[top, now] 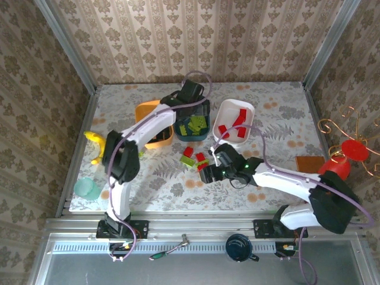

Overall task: Sort the legos into containers by color
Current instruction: Place the lego in the container, then pick up the lego from the center of the table.

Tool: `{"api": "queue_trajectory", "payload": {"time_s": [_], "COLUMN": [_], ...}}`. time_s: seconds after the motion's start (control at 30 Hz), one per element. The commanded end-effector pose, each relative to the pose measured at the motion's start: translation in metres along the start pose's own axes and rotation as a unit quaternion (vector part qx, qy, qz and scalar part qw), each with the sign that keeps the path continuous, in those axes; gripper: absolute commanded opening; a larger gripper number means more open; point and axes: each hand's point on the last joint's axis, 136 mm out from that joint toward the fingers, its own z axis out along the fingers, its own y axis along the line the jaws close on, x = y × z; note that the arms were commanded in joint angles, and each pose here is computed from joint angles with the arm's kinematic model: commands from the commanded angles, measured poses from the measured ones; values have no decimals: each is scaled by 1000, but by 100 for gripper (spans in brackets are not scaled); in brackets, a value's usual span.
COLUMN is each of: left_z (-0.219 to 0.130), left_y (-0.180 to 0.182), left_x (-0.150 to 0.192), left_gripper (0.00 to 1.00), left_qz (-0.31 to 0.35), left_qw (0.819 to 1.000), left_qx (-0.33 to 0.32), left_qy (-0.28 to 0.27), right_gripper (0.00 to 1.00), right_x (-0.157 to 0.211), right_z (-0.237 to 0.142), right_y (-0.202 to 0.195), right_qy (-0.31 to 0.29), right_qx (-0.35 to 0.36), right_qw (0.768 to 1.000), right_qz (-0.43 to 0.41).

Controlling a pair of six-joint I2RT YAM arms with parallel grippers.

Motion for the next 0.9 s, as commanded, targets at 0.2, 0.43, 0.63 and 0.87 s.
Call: {"api": "queue_trajectory", "payload": {"time_s": [0.2,0.43,0.63,0.87], "left_z": [-126,-165,-169,-168], "left_y": [-7,25,56,70], "left_x": [36,107,149,164], "left_gripper": [100,100,100,100], "left_qz": [-11,-24,-50,-60], "left_qw": [992,990,991,992], "left_qx": [79,67,51,38], "left_qy": [-100,-121,-111,-107], "right_gripper": [79,77,75,63], "right_x": [-14,-21,-26,-31], "right_z": [45,64,78,82], "right_y": [-7,-14,-15,-8], "right_qy": [24,17,11,5], "right_qx": [53,75,84,76], "right_qw": [997,996,995,995], "right_qz": [-46,-44,-45,-57]}}
